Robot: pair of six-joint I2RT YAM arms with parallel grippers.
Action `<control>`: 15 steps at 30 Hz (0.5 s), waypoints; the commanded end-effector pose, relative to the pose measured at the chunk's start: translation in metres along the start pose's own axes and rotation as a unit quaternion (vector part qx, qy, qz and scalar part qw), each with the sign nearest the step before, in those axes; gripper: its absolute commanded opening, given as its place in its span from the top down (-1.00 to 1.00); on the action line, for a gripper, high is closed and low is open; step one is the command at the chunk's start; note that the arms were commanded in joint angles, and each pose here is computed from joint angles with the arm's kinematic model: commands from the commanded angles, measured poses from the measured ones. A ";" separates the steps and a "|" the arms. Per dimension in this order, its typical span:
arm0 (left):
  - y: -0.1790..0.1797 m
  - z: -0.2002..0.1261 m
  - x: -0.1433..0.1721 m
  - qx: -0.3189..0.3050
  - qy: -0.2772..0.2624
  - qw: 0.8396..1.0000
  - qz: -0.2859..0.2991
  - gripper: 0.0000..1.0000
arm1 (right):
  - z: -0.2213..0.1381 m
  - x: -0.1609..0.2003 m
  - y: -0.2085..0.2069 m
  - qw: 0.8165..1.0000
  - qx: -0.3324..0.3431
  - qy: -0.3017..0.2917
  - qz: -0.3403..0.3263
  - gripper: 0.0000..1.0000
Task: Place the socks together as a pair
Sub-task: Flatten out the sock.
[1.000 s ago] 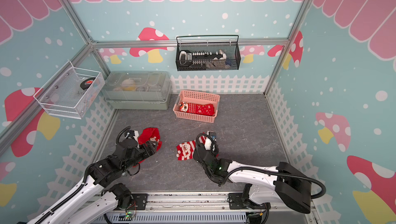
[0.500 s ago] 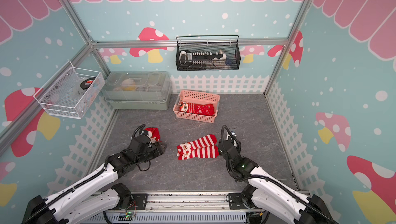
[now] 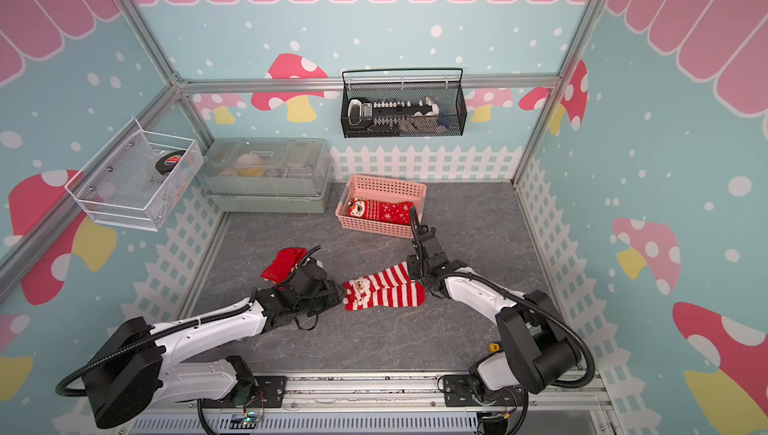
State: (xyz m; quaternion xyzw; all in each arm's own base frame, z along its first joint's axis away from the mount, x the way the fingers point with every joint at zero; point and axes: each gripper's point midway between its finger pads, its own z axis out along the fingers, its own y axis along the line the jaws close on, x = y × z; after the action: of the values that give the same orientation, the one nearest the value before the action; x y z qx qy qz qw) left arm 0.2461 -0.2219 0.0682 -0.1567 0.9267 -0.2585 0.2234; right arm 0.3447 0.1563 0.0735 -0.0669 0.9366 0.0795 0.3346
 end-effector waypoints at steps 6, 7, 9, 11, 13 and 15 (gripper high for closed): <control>-0.022 0.015 -0.016 0.008 -0.024 0.999 -0.030 0.22 | 0.028 -0.010 0.001 1.000 -0.020 0.004 0.023 0.16; -0.025 0.016 -0.015 0.009 -0.021 0.999 -0.031 0.24 | 0.030 -0.009 0.001 1.000 -0.019 0.006 0.023 0.17; -0.032 0.022 -0.013 0.017 -0.010 0.999 -0.026 0.24 | 0.033 -0.006 0.001 1.000 -0.018 0.011 0.022 0.18; -0.035 0.027 -0.012 0.015 -0.001 1.000 -0.021 0.26 | 0.036 -0.001 -0.001 0.999 -0.016 0.018 0.025 0.19; -0.034 0.033 -0.010 0.010 0.005 1.000 -0.020 0.28 | 0.040 0.005 -0.002 0.999 -0.014 0.027 0.028 0.19; -0.033 0.035 -0.009 0.006 0.006 1.000 -0.021 0.30 | 0.041 0.010 -0.003 0.999 -0.011 0.033 0.032 0.19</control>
State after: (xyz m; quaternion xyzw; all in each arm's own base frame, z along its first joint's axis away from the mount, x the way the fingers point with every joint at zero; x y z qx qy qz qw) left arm 0.2705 -0.2495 0.0544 -0.1701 0.9292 -0.2539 0.2081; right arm 0.3602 0.1595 0.0385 -0.0508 0.9470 0.0944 0.3029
